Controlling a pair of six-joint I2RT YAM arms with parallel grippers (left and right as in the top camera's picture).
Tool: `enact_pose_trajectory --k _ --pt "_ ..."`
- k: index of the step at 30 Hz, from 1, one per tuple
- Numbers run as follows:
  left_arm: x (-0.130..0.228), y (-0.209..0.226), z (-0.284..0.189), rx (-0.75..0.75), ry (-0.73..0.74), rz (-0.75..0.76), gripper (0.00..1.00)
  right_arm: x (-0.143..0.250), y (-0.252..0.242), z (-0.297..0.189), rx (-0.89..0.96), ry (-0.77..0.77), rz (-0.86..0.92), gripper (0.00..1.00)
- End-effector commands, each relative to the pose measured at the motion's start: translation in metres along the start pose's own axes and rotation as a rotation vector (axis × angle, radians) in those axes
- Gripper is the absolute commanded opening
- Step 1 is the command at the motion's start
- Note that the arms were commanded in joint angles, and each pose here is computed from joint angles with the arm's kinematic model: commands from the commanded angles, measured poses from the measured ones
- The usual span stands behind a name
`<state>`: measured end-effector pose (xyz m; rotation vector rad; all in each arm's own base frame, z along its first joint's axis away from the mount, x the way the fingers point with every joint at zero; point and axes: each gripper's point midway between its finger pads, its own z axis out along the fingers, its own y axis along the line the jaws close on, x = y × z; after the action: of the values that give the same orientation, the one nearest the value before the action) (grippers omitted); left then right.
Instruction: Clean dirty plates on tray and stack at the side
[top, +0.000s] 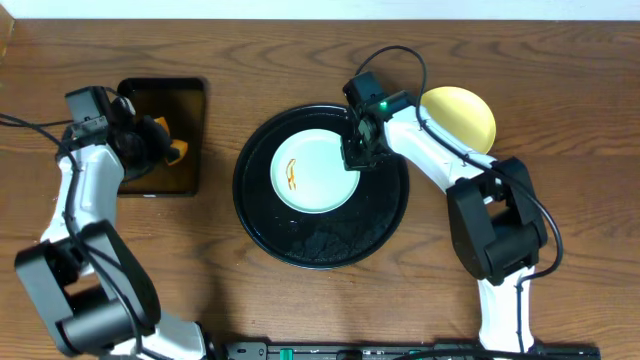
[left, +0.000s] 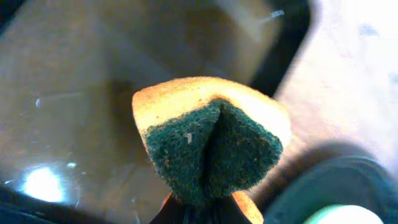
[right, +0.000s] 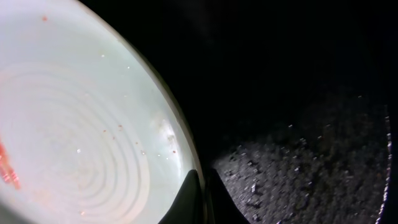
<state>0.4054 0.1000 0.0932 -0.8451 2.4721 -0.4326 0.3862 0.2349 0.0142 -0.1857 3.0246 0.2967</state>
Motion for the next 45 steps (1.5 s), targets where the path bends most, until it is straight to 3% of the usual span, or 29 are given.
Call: enact_pose_trajectory --k 1,7,14,22,28,34,40,45 --pt "-0.011 -0.035 -0.038 0.113 -0.080 0.077 0.07 0.006 -0.010 0.017 0.062 0.025 0.046 0.01" --pt "0.001 -0.070 -0.058 0.162 -0.101 0.173 0.07 0.007 -0.012 0.031 0.068 0.037 0.062 0.01" --pt "0.075 -0.121 -0.040 0.214 0.083 0.495 0.07 0.010 -0.017 0.042 0.079 0.056 0.106 0.01" --pt "0.138 -0.164 -0.025 0.264 0.204 0.636 0.08 0.011 -0.017 0.042 0.080 0.057 0.106 0.01" --pt "0.167 -0.157 0.010 0.115 0.283 0.494 0.08 0.010 -0.018 0.042 0.082 0.056 0.115 0.02" --pt "0.198 -0.167 0.035 0.079 0.349 0.344 0.08 0.010 -0.018 0.042 0.085 0.056 0.115 0.01" --pt "0.213 -0.187 0.045 0.109 0.331 0.363 0.07 0.010 -0.018 0.042 0.085 0.056 0.115 0.01" --pt "0.203 -0.176 0.054 -0.005 0.245 0.261 0.08 0.010 -0.019 0.042 0.088 0.056 0.115 0.02"
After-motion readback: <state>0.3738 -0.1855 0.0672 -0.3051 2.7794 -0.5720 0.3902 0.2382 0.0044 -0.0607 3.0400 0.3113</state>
